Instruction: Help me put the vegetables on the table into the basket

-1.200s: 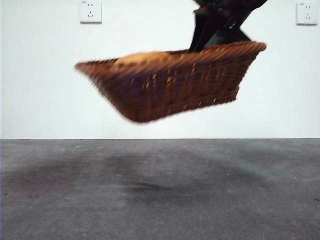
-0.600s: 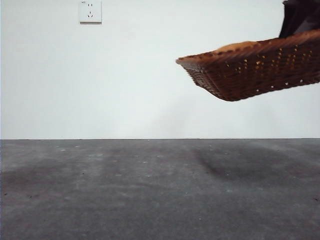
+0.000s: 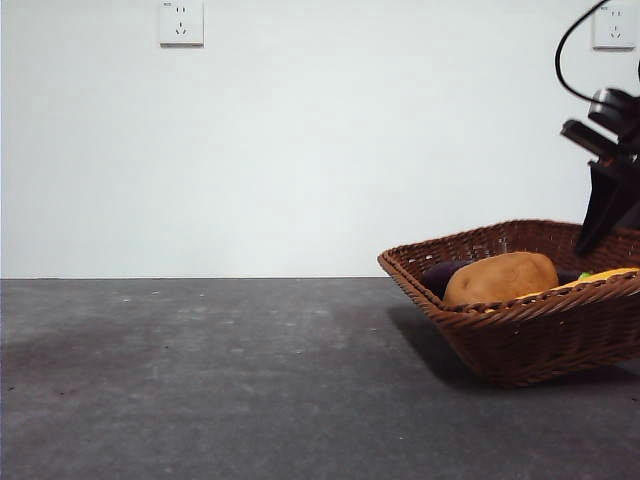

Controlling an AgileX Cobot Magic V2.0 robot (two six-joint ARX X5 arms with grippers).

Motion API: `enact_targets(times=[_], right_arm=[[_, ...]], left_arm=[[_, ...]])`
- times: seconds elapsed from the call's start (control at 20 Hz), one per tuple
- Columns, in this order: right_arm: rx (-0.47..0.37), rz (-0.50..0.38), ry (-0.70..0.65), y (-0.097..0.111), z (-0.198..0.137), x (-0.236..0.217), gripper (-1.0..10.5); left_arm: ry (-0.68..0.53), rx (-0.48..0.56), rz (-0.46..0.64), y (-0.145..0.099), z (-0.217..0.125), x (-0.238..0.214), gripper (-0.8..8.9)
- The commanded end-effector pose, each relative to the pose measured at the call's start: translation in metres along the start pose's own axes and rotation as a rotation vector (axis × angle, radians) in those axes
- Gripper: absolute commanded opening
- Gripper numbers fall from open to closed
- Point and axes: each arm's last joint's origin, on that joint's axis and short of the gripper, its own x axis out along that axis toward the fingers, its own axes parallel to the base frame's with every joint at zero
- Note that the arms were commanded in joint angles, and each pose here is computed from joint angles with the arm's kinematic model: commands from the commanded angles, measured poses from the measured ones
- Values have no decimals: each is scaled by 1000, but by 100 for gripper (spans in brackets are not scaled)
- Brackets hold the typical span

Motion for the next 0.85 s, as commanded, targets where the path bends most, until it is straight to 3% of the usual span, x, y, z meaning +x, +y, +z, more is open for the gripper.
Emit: enact_targets(times=[0.05, 0.55, 0.85], right_arm=[[-11, 15, -14, -5, 3, 8, -12], [58, -59, 13, -53, -2, 17, -12], [37, -39, 4, -49, 0, 21, -12]], left_arm=[[0, 25, 10, 1, 0, 1, -8], [45, 13, 26, 5, 2, 12, -8], [64, 11, 28, 8, 5, 21, -8]])
